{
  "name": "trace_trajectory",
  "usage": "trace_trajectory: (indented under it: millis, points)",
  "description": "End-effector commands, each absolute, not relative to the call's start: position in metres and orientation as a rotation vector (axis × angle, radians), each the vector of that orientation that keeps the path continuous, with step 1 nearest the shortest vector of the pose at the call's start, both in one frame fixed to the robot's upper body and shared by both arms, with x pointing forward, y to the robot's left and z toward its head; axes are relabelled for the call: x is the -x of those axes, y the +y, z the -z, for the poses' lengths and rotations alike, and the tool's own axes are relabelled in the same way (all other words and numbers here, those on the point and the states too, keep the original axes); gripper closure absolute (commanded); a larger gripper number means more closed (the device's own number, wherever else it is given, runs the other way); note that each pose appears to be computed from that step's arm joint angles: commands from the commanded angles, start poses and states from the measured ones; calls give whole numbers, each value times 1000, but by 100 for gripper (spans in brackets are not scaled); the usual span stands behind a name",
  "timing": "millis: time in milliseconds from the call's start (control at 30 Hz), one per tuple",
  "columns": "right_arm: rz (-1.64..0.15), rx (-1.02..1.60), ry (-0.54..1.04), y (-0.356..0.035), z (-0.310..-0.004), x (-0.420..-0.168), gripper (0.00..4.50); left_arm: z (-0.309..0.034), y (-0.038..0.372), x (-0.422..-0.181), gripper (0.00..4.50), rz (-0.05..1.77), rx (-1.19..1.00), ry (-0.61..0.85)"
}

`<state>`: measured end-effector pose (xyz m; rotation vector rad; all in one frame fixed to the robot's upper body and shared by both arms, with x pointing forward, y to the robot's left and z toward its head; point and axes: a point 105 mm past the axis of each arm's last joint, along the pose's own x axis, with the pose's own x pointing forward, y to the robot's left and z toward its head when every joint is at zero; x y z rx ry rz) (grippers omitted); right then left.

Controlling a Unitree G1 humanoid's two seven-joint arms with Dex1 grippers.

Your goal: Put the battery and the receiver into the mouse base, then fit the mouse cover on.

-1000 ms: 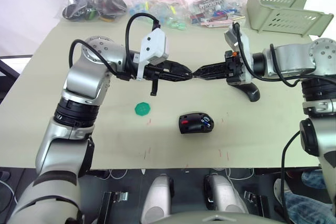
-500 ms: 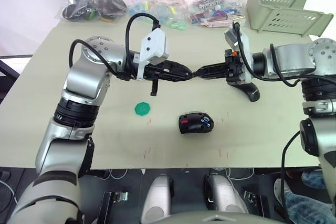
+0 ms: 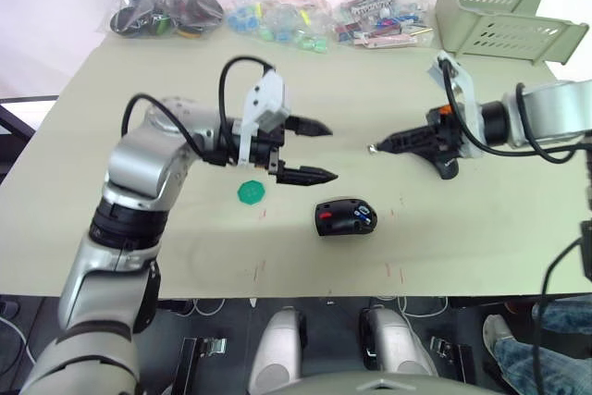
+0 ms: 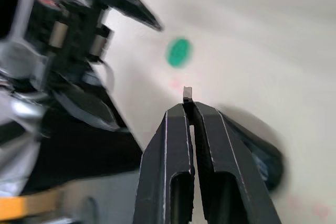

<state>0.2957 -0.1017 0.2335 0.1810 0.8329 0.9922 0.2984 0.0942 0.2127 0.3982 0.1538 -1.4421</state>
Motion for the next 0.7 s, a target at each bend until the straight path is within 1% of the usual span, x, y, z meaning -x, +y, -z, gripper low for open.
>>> trace_trajectory:
  millis: [33,100,167,233,433,600,700]
  points:
    - [-976,58,816,-103,-238,-286,450,-201,97,-290,6,1437,-415,163]
    - [-962,153,805,-101,-240,-287,450,-188,98,-288,6,1432,-424,183]
    - [-975,312,839,-93,-235,-284,450,-176,98,-286,6,1427,-437,205]
    - [-1001,396,880,-87,-234,-282,450,-165,96,-286,6,1419,-473,224]
    - [-1045,488,968,-74,-239,-284,450,-152,82,-282,6,1435,-472,230]
    - [-1083,554,1043,-65,-234,-279,450,-144,78,-281,6,1426,-476,243]
    - [-1074,587,1065,-62,-230,-283,450,-142,77,-281,6,1425,-478,244]
